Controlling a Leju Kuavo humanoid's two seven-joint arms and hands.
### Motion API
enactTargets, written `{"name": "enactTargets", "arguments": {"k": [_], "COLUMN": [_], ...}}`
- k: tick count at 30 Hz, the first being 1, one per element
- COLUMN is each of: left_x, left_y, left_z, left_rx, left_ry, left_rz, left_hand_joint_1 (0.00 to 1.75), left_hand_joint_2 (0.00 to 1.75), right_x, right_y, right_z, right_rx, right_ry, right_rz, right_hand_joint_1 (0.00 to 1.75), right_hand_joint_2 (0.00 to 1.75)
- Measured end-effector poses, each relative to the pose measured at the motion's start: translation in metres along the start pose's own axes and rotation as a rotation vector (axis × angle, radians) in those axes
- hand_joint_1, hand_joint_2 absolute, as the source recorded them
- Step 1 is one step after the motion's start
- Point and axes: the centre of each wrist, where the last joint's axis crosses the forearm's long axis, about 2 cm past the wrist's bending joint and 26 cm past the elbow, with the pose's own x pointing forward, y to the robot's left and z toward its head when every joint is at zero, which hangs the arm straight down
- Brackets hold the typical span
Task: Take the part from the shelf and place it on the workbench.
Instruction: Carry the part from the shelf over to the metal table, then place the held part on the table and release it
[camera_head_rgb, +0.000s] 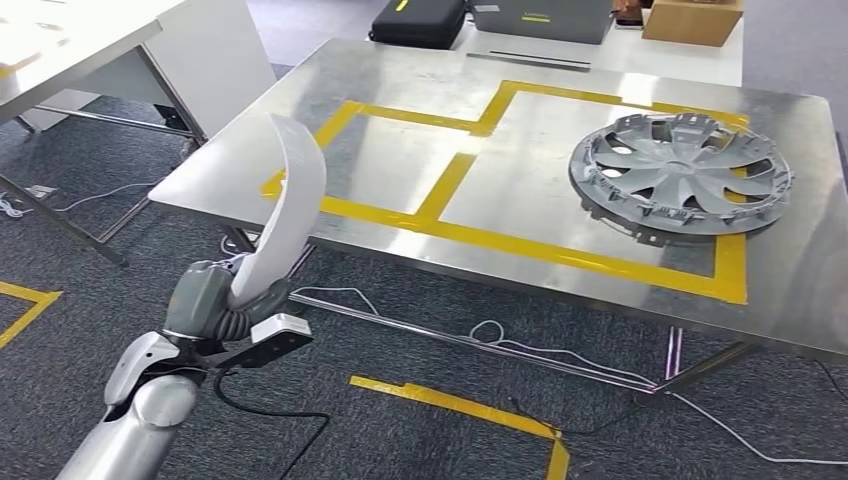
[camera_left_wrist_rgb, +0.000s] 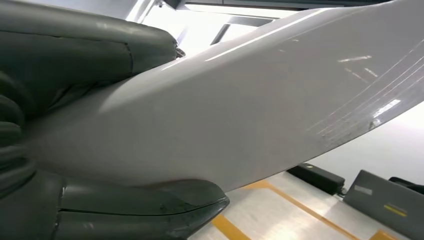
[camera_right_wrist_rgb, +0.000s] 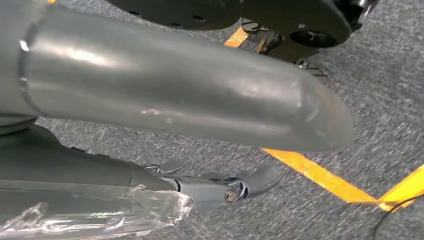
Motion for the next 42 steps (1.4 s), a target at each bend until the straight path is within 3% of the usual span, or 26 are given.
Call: {"name": "enactTargets", "arguments": {"k": [20,42], "left_x": [-0.007,-0.004], "left_y": [-0.008,-0.017], "left_z": [-0.011,-0.029], "left_rx": [-0.046,-0.112], "left_ry": [0.056,0.058], "left_rz": [-0.039,-0.062], "left_hand_joint_1": [1.75,1.75], "left_hand_joint_2": [1.75,1.75], "right_x": [0.001,0.006], "right_y": [0.002,0.008], "right_z": [0.0,-0.002], "right_rx": [0.018,0.037], "right_ry": [0.01,0.009], "right_rz": [0.03,0.05], "right_hand_joint_1": [0.0,0.0], "right_hand_joint_2": [0.0,0.0]}}
